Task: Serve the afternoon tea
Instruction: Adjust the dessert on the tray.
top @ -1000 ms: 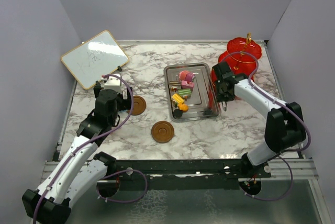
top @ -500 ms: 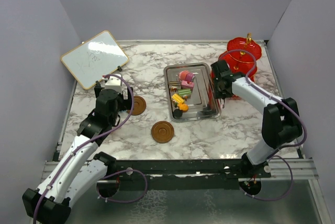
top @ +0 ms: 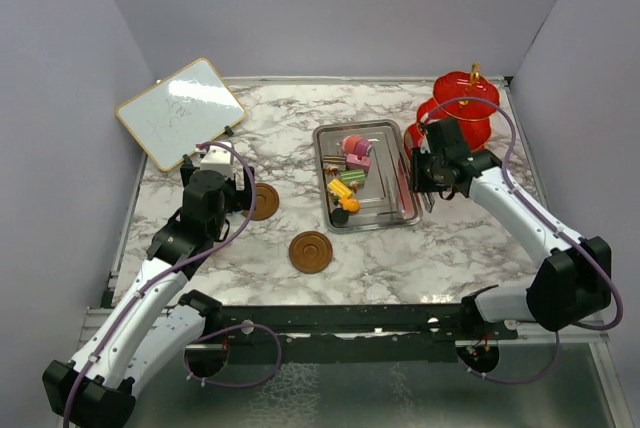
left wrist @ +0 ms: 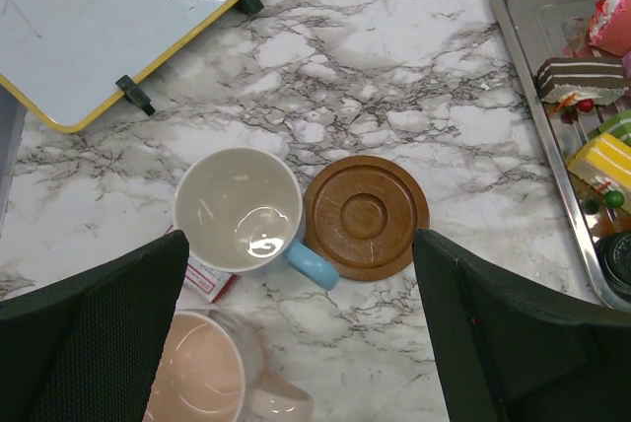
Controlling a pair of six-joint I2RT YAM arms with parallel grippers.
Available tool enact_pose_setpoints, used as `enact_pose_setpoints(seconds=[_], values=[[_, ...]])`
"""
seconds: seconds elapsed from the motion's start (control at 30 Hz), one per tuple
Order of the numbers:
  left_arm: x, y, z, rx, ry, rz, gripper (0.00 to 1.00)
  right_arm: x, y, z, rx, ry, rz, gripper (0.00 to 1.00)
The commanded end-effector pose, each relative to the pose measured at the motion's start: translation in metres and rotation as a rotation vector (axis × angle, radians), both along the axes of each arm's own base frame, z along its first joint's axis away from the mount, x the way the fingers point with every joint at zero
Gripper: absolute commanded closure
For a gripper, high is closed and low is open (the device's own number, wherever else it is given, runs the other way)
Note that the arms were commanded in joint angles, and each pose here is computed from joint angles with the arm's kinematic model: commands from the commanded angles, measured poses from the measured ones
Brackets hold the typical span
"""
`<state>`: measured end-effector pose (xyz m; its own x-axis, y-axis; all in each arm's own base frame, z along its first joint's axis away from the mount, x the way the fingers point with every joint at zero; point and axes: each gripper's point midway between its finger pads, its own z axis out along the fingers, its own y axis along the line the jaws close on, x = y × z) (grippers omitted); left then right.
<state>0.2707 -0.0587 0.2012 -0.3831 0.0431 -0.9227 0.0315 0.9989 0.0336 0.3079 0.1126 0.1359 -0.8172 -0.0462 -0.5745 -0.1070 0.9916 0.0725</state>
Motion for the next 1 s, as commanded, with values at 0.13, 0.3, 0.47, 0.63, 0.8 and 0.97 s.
enact_pose_setpoints(seconds=[0.13, 0.3, 0.47, 0.63, 0.8, 0.97], values=[[0.002, 0.003, 0.016, -0.022, -0.037, 0.02, 0.01, -0.029, 0.036, 0.004, 0.18, 0.042, 0.18, 0.67], [0.002, 0.003, 0.015, -0.019, -0.034, 0.022, 0.01, -0.038, 0.047, 0.013, 0.256, 0.025, 0.232, 0.66], [0.003, 0.002, 0.013, -0.017, -0.025, 0.02, 0.01, -0.044, 0.054, 0.023, 0.299, 0.014, 0.263, 0.66], [0.003, 0.001, 0.013, -0.022, -0.026, 0.019, 0.01, -0.048, 0.058, 0.031, 0.329, 0.0, 0.29, 0.64], [0.003, 0.002, 0.015, -0.02, -0.033, 0.022, 0.01, -0.051, 0.061, 0.035, 0.35, -0.003, 0.309, 0.63], [0.003, 0.002, 0.014, -0.018, -0.031, 0.02, 0.01, -0.055, 0.069, 0.041, 0.392, -0.006, 0.349, 0.62]])
